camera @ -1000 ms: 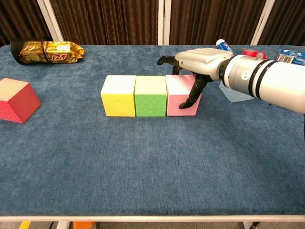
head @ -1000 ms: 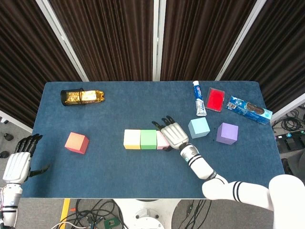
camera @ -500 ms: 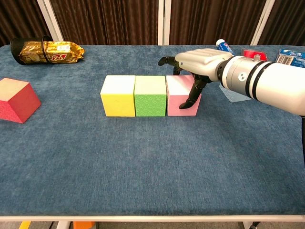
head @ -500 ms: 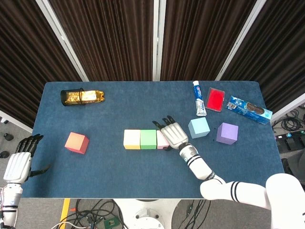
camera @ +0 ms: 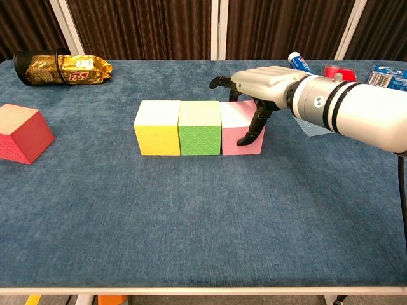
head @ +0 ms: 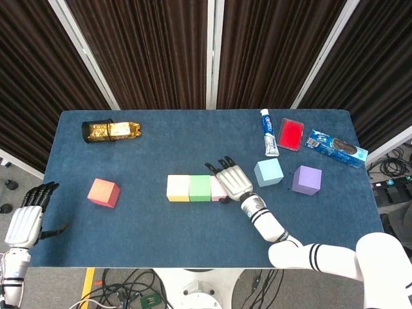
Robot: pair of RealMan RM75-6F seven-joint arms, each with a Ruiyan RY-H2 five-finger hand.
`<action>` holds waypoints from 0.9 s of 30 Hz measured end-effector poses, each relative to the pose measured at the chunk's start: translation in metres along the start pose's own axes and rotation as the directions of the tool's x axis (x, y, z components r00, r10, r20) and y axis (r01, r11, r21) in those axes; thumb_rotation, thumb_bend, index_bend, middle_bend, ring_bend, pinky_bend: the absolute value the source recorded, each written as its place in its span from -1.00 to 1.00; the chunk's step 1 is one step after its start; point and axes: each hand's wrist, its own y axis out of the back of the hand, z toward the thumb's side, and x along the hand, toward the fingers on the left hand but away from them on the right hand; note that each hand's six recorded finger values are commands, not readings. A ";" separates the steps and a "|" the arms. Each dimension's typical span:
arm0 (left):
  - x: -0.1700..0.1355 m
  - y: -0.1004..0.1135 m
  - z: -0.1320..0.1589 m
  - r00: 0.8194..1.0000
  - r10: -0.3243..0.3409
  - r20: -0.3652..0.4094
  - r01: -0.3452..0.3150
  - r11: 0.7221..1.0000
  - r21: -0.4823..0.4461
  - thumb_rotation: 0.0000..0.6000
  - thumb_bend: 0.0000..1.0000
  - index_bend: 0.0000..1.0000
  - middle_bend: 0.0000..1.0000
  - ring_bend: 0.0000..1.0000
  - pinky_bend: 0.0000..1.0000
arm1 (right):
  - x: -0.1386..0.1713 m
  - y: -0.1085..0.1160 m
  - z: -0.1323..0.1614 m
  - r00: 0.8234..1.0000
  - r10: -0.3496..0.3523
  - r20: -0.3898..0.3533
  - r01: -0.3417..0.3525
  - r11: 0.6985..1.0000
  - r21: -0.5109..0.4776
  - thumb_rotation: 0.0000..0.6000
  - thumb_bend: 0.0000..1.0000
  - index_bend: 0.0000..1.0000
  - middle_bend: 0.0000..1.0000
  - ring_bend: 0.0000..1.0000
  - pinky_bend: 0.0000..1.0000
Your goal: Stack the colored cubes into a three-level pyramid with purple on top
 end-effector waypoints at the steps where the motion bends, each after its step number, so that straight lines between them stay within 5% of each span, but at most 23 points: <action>1: 0.000 0.000 0.000 1.000 0.000 0.000 0.000 1.000 -0.001 1.00 -0.64 -0.84 -0.88 -1.00 -0.89 | 0.000 0.001 0.000 1.000 -0.002 0.001 0.002 1.000 -0.001 1.00 -0.81 -1.00 0.25 -0.82 -1.00; 27: 0.002 -0.001 0.002 1.000 -0.019 0.007 0.019 1.000 0.006 1.00 -0.64 -0.84 -0.88 -1.00 -0.89 | 0.005 -0.003 -0.006 1.000 -0.027 0.016 0.028 0.998 -0.060 1.00 -0.81 -1.00 0.26 -0.82 -1.00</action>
